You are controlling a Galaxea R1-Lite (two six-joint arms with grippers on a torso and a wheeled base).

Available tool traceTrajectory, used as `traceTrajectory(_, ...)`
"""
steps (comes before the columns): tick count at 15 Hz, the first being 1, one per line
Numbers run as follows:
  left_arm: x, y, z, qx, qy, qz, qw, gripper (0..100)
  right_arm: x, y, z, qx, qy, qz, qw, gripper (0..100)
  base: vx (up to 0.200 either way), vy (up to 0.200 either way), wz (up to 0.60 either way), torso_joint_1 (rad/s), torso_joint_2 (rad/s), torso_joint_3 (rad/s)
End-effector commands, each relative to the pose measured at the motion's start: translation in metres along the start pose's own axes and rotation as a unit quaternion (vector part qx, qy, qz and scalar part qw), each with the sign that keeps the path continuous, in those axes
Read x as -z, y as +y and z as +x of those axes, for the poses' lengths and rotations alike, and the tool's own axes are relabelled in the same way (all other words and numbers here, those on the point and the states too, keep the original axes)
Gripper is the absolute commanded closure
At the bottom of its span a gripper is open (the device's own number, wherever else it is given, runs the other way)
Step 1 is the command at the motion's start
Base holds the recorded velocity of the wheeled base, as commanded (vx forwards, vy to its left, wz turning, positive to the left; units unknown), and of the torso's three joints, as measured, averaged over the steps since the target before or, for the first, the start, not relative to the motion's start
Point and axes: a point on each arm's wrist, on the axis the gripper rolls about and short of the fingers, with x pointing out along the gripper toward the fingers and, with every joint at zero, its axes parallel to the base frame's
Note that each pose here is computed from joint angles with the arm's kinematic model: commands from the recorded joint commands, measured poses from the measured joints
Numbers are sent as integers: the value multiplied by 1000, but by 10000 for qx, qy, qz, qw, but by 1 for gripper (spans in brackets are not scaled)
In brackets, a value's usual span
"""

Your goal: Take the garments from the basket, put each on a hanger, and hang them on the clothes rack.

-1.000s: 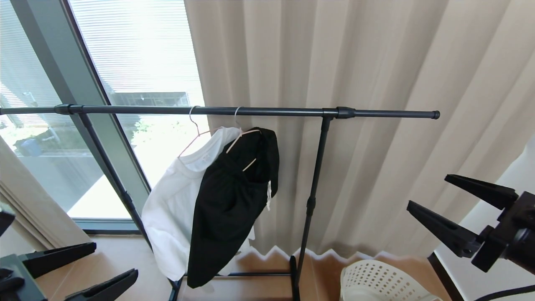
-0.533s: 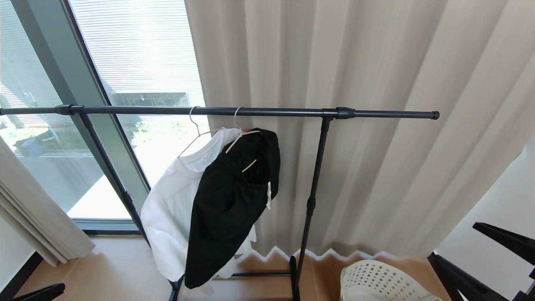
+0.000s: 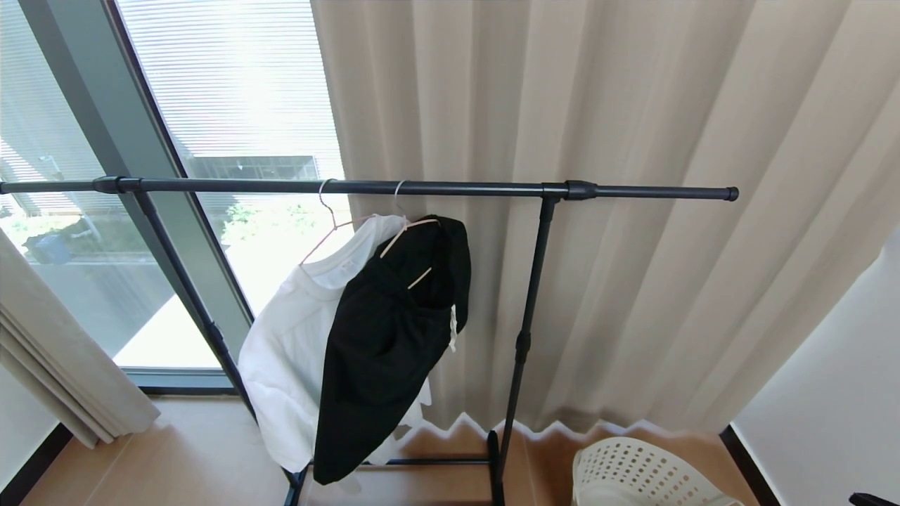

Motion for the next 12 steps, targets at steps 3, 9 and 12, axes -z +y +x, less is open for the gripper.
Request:
traceTrajectory(3,10,0,-4,-268,-241,-55,9993,0,18,0,-21,132,-674,97,9976,0,0,0,0,0,0,0)
traceTrajectory(9,15,-3,-15,-1047,-1060,-17,9888,0,23,12,-33,2241,-1388,227,9644,0,0,0,0,0,0,0)
traceTrajectory(12,19,-4,-19,-727,-1354,181,9880,0,23,12,-33,2192,-1457,228,9645,0,0,0,0,0,0,0)
